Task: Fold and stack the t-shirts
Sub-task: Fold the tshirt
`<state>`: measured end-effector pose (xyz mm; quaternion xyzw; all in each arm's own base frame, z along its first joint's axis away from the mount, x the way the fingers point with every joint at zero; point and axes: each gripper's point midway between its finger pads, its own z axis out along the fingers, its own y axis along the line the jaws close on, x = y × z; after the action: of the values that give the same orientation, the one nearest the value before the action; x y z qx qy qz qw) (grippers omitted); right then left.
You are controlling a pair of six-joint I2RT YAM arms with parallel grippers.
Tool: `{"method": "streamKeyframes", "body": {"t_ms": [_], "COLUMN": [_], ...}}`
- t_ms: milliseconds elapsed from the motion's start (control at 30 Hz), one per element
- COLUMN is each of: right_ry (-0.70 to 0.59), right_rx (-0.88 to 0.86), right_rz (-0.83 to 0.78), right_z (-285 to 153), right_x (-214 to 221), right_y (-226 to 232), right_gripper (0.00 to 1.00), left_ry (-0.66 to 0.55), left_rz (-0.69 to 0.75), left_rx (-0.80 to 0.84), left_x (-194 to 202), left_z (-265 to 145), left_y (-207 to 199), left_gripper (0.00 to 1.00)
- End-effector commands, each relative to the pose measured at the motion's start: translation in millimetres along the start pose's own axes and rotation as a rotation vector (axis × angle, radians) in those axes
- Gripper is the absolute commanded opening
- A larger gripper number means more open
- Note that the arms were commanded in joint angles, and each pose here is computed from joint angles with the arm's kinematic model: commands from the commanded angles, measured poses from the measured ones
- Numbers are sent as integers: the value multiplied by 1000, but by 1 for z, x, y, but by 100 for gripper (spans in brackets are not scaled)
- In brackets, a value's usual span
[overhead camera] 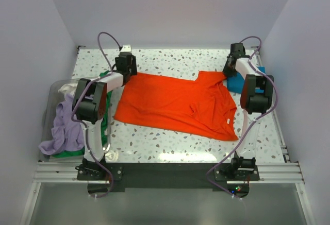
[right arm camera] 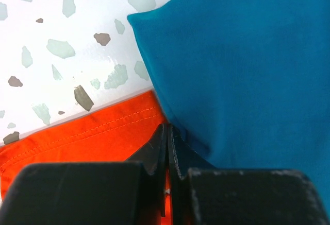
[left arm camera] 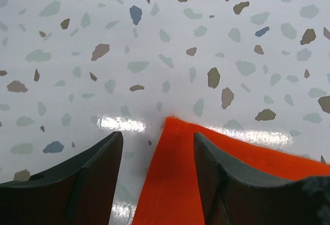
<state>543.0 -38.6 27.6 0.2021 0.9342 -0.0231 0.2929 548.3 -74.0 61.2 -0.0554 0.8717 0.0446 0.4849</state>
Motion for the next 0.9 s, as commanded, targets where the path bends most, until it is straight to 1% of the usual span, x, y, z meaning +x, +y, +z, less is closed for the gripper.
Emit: {"method": "streamKeyframes", "body": {"t_ms": [0,33,100,133,200,233,267,300,533,600,700,733,800,833,867], "right_ry": [-74,-70,-68,-66,-64,-62,-62,-65,-64,-60,-54,-54,-53,-52,-54], "right_rx": [-50,-51,-57,-59,-65,-66,-66,-67,-73,-77,-87,-93,-98,-100,-106], "right_rz": [23,22,25,25,25,24,24,25,28,29,34,34,37,37,39], "right_z": [-21,-21,-19,-19,-19,-18,-19,-20,-20,-19,-17,-17,-17,-18,-20], "right_x": [-26,-25,-24,-24,-23,-23,-23,-23,-23,-22,-21,-21,-21,-20,-21], "right_y": [9,9,11,11,12,12,12,12,14,14,16,18,19,19,20], "right_gripper": [0,0,0,0,0,0,0,0,0,0,0,0,0,0,0], "left_ry": [-15,-21,19,12,48,41,46,93,144,154,155,159,162,164,166], "left_rz": [-14,-28,-27,-32,-27,-35,-36,-27,-47,-49,-56,-56,-57,-57,-57], "left_rx": [52,59,82,88,83,80,76,67,65,60,62,64,70,72,73], "left_x": [-20,-27,-15,-22,-11,-18,-15,-4,4,7,8,9,10,10,11], "left_z": [12,15,24,27,34,36,41,41,50,50,51,51,52,52,52], "left_y": [-6,-6,-11,-14,-15,-16,-16,-14,-14,-13,-11,-11,-12,-12,-12], "left_gripper": [61,61,58,57,57,57,57,57,49,48,41,35,29,22,18]}}
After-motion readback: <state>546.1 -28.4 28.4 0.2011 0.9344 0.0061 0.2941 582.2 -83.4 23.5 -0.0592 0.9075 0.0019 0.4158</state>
